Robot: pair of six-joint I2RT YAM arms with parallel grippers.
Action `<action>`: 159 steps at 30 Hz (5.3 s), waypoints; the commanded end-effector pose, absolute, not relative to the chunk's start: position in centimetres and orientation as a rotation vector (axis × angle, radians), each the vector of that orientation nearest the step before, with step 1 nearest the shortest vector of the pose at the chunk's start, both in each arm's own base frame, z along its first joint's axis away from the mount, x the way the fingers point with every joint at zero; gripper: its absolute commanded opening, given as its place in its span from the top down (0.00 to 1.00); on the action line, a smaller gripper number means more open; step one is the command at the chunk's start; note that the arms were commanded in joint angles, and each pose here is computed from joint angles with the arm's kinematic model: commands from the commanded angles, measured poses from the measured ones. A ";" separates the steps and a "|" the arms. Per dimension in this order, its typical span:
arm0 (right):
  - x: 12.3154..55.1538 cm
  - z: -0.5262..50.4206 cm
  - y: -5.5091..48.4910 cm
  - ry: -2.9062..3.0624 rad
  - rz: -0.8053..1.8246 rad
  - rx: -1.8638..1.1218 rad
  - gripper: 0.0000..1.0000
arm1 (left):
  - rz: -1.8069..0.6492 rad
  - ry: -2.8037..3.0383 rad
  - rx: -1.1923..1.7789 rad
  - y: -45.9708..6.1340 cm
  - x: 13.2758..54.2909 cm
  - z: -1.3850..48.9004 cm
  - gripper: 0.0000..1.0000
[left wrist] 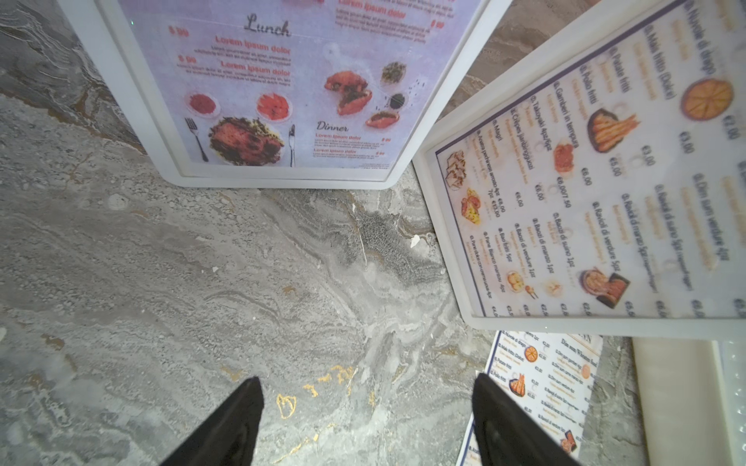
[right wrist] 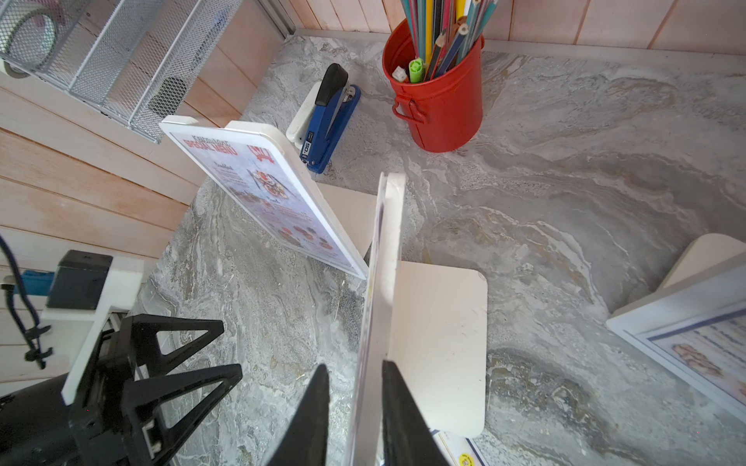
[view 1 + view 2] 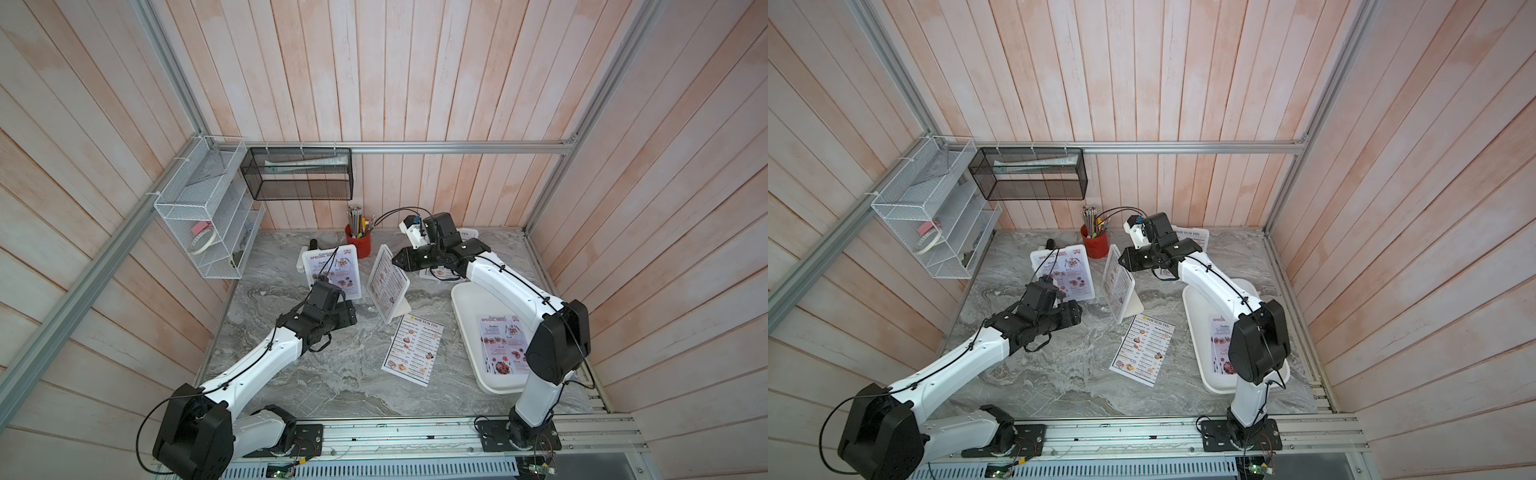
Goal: Replace the menus in the menu holders
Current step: Adjust the menu holder at the center of the board, then take out the menu from the menu holder, then place the menu at the center of the board, then pick up the menu from the storage box.
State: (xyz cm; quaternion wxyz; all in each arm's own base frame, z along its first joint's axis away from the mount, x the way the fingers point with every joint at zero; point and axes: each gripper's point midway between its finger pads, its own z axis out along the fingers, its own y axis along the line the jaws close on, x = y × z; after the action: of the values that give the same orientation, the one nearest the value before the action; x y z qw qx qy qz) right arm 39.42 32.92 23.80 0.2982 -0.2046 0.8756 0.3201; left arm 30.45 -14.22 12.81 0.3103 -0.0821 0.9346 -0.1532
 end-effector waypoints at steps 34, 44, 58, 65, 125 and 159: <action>38.9 25.9 33.1 2.296 0.879 -0.563 0.92 | -0.394 2.419 -0.213 -14.0 31.3 15.2 0.16; 38.9 25.6 33.0 2.305 0.871 -0.561 0.93 | -0.394 2.420 -0.216 -13.9 31.2 15.1 0.16; 39.1 30.2 31.9 2.211 0.835 -0.538 1.00 | -0.386 2.373 -0.223 -13.7 31.7 17.3 0.16; 38.6 33.9 30.8 2.149 0.826 -0.540 1.00 | -0.369 2.314 -0.233 -12.8 32.5 20.3 0.16; 29.6 17.9 45.4 2.162 0.801 -1.272 0.64 | -0.235 2.309 -0.496 -3.3 31.4 21.3 0.16; 39.3 22.9 16.3 2.292 0.752 -0.101 0.40 | -0.491 2.524 0.054 -23.2 27.7 14.4 0.22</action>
State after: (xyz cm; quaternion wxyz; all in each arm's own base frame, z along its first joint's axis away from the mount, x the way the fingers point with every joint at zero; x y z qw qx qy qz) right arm 38.57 17.28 22.09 0.3344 -0.0665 0.8970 0.2813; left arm 27.51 -22.04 14.60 0.2779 0.0191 0.9449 -0.1720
